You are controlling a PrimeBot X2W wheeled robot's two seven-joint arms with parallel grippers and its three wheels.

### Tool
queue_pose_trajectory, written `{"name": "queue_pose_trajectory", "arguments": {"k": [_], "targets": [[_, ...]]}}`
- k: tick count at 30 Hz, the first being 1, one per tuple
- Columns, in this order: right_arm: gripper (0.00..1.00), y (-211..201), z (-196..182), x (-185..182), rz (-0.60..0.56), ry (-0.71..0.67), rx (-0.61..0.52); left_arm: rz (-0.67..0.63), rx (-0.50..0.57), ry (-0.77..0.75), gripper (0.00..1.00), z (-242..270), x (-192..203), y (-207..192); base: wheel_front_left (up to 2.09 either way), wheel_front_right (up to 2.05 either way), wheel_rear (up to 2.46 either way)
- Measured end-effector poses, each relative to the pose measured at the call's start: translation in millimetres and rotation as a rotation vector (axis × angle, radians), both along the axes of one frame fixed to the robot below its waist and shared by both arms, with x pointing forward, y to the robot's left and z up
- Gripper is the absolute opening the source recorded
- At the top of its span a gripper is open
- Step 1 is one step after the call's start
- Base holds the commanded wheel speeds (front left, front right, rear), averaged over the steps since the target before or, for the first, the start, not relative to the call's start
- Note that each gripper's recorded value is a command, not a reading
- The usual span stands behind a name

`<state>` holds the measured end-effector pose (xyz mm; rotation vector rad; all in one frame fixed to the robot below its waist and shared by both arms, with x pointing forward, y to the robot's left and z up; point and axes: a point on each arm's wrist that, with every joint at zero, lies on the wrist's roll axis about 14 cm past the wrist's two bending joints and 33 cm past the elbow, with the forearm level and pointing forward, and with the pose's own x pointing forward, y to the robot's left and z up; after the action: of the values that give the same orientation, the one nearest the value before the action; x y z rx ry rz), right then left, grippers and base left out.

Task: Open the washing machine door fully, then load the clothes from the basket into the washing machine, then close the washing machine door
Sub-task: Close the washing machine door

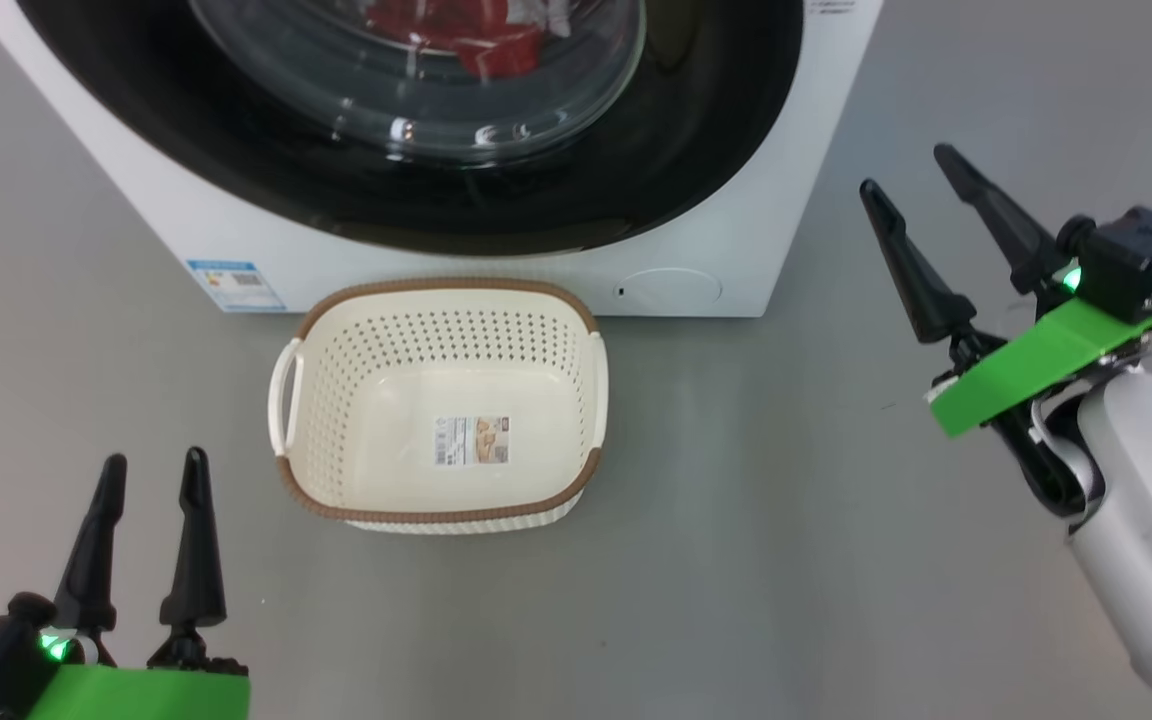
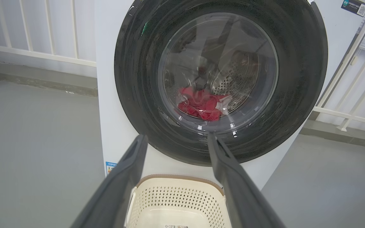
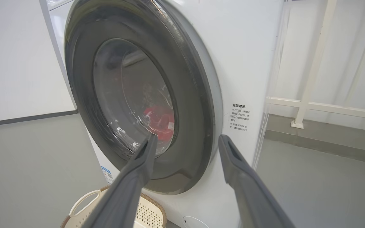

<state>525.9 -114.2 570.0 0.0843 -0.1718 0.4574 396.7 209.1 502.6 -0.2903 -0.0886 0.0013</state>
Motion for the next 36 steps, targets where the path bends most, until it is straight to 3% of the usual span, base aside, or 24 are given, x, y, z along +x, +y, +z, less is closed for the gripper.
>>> {"name": "queue_pose_trajectory", "arguments": {"k": [18,36], "targets": [[1.0,-50.6,-15.8,-72.7,-0.175,0.049,0.122,-0.087,-0.006,-0.039,1.0,13.9,-4.8,-26.3,0.0,0.0,0.0],[1.0,-78.1,-26.4,-113.2,-0.27,0.068,0.139,-0.107,-0.006,-0.065,1.0,23.6,-15.3,-32.3,0.0,0.0,0.0]]}}
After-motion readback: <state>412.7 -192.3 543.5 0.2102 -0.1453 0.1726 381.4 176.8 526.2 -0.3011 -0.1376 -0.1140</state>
